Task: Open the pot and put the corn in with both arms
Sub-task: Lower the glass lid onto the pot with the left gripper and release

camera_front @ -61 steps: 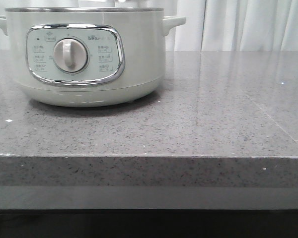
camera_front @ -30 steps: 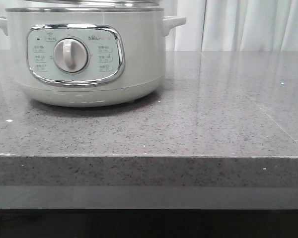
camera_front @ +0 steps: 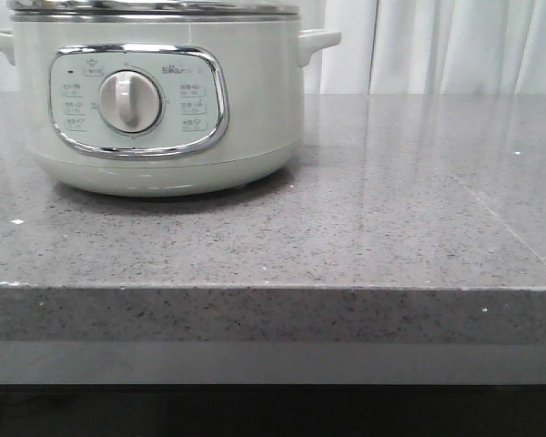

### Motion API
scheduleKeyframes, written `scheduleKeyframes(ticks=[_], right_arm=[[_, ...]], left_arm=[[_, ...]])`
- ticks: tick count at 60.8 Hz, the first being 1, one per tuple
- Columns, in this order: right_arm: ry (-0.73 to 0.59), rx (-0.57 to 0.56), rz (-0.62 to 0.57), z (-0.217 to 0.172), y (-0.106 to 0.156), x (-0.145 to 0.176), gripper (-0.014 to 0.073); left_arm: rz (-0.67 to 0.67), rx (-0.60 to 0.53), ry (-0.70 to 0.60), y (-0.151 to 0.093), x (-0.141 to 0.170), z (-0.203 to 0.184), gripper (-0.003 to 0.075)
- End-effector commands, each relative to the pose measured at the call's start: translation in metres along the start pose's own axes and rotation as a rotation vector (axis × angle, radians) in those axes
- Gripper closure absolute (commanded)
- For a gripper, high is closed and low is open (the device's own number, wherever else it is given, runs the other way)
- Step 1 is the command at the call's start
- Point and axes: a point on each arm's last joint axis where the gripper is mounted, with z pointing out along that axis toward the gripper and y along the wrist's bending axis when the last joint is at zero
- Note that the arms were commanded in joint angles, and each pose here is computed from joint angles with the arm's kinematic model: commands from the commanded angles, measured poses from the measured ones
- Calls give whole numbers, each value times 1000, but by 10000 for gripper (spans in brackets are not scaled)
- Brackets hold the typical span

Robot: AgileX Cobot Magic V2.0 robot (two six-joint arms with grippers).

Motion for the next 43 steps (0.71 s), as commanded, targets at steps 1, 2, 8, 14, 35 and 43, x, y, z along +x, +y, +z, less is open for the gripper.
scheduleKeyframes(ticks=[1, 2, 8, 14, 35, 43], right_arm=[[-101, 21, 4, -2, -2, -16, 655], [-101, 21, 4, -2, -2, -16, 655], [-101, 21, 4, -2, -2, -16, 655], [-101, 21, 4, -2, -2, -16, 655], [-100, 21, 4, -2, -2, -16, 655], [-100, 21, 4, -2, -2, -16, 655]], left_arm=[[2, 10, -171, -7, -19, -33, 601], [2, 10, -171, -7, -19, -33, 601], [2, 12, -156, -7, -18, -33, 582], [2, 13, -144, -7, -17, -33, 496], [12, 0, -242, -9, -24, -60, 277], [22, -5, -300, -12, -26, -85, 302]])
